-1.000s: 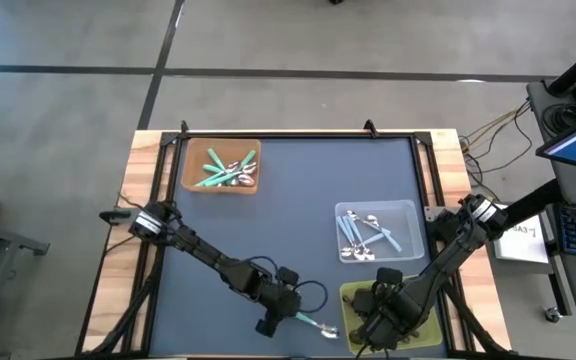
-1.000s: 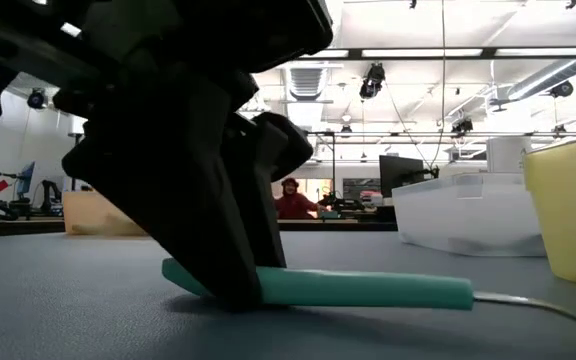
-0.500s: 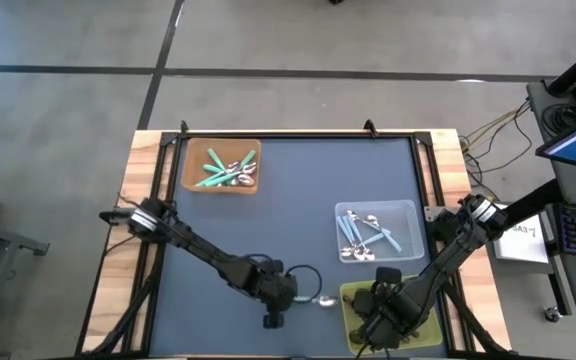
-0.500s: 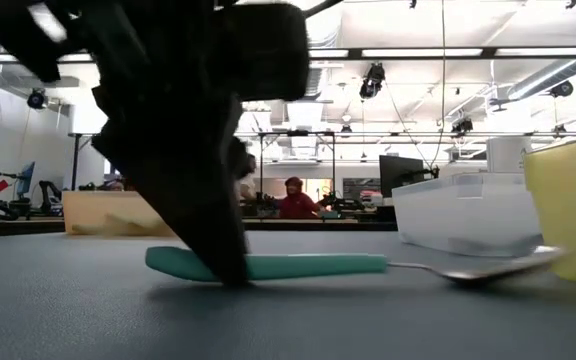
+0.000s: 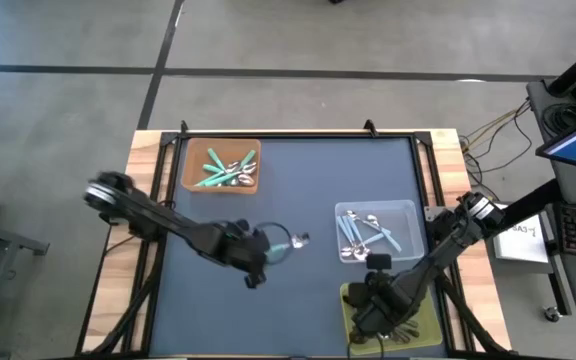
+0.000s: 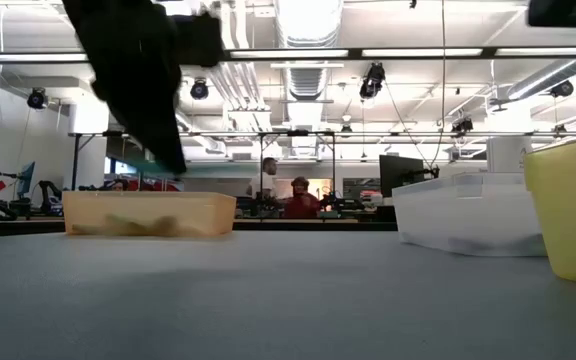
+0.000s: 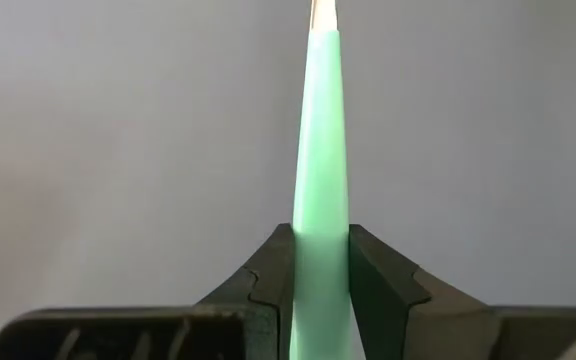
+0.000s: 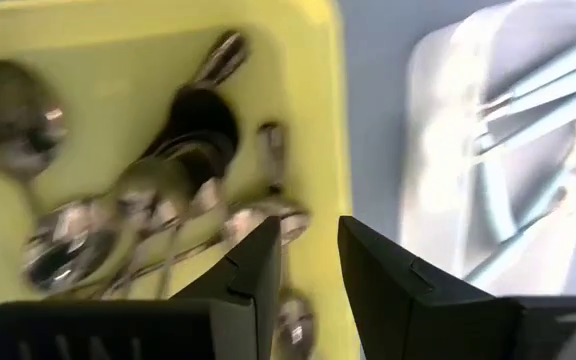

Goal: Sort silverware by color (type)
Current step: Put the green spoon into the orange bin

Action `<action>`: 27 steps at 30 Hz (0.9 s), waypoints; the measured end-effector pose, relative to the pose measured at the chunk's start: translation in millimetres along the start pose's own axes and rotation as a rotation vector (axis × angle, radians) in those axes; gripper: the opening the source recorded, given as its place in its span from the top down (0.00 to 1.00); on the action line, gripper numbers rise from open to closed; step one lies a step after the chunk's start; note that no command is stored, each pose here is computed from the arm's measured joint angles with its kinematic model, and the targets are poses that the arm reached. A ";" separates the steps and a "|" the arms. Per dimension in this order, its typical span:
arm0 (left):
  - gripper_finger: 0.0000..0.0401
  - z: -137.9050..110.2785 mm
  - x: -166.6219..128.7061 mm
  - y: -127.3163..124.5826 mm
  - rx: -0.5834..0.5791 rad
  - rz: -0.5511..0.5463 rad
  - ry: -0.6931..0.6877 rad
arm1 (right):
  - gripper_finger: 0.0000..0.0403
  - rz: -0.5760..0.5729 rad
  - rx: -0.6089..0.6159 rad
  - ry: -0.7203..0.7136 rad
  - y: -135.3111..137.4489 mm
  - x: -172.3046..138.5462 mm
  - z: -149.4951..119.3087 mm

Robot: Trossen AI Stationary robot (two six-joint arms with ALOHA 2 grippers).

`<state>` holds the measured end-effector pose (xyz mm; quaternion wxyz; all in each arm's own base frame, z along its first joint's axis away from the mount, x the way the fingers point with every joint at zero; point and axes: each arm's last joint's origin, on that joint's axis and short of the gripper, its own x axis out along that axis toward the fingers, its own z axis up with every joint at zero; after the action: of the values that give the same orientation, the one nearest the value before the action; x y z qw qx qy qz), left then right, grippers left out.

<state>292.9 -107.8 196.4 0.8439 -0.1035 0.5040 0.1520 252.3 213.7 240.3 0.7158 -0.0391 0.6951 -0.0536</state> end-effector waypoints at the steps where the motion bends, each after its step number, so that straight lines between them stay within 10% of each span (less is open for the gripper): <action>1: 0.86 -1.0 -9.2 7.8 -0.014 0.006 -0.037 | 0.76 -0.014 -0.006 -0.006 -3.3 1.5 2.2; 18: 0.85 -46.1 -59.1 207.7 -0.249 0.455 -0.284 | 0.76 -0.118 0.307 -0.128 -104.6 19.7 41.3; 27: 0.86 -53.9 -56.3 272.5 -0.242 0.420 -0.314 | 0.76 -0.139 0.475 -0.256 -143.4 29.0 63.0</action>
<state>125.3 120.1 214.9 0.8431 -0.0722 0.3560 0.3965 312.9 66.7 232.2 0.7815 0.0757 0.5625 -0.2589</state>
